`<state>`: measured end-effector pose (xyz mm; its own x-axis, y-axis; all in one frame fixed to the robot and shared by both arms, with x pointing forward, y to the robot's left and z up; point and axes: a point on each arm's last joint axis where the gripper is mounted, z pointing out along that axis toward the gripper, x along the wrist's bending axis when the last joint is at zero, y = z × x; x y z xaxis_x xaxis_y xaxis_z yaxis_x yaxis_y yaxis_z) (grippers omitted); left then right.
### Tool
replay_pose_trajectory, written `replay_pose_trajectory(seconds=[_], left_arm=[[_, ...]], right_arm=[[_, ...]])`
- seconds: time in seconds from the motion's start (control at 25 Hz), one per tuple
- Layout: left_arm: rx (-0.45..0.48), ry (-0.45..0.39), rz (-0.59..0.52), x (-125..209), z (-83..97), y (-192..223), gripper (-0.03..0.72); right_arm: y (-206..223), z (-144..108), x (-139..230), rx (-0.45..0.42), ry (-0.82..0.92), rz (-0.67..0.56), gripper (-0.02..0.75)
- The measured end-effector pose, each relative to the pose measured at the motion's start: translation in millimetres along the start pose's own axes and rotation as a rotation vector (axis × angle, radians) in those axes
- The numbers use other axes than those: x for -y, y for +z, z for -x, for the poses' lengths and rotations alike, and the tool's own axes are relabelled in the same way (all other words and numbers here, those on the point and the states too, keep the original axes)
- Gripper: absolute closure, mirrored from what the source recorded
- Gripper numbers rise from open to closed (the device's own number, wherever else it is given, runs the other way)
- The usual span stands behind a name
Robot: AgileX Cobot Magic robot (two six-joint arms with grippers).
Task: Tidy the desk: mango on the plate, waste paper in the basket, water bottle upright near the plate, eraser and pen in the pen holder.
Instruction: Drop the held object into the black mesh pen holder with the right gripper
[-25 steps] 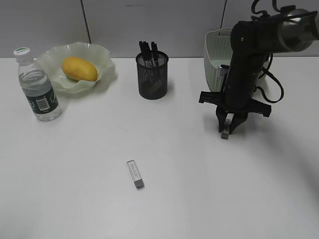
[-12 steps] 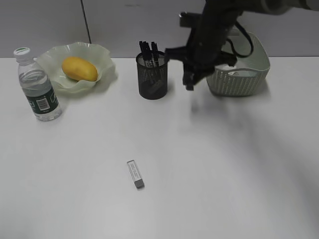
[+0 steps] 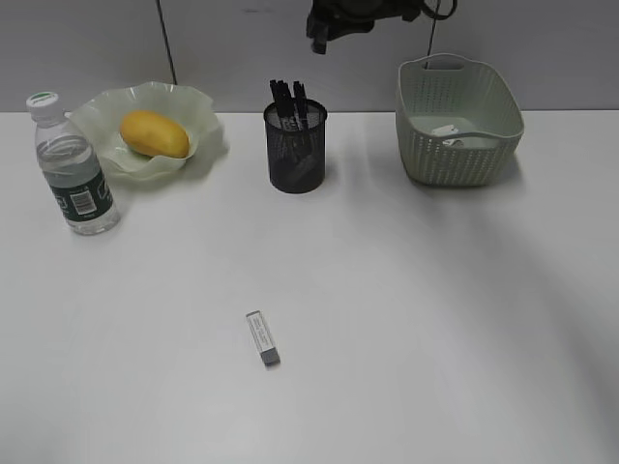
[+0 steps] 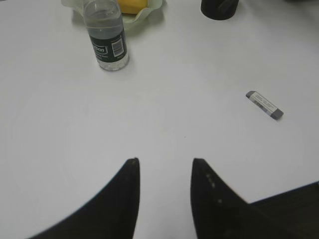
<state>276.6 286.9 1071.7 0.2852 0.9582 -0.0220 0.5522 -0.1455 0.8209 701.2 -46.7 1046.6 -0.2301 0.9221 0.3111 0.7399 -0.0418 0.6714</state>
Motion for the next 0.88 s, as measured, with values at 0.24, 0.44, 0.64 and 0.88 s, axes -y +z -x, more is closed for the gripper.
replay_pose_trajectory(seconds=[0.24, 0.44, 0.64, 0.88], left_arm=[[0.0, 0.0, 0.0, 0.0, 0.0, 0.0, 0.424], [0.0, 0.0, 0.001, -0.1, 0.0, 0.0, 0.425], [0.0, 0.0, 0.001, -0.1, 0.0, 0.0, 0.428], [0.0, 0.0, 0.001, -0.1, 0.0, 0.0, 0.429]], right_arm=[[36.3, 6.9, 16.4, -0.004, -0.011, -0.008, 0.566], [58.8, 11.2, 29.2, -0.011, -0.011, -0.021, 0.566], [71.2, 14.4, 38.6, -0.008, -0.042, -0.047, 0.545], [71.2, 13.9, 37.7, -0.014, -0.082, -0.037, 0.313]])
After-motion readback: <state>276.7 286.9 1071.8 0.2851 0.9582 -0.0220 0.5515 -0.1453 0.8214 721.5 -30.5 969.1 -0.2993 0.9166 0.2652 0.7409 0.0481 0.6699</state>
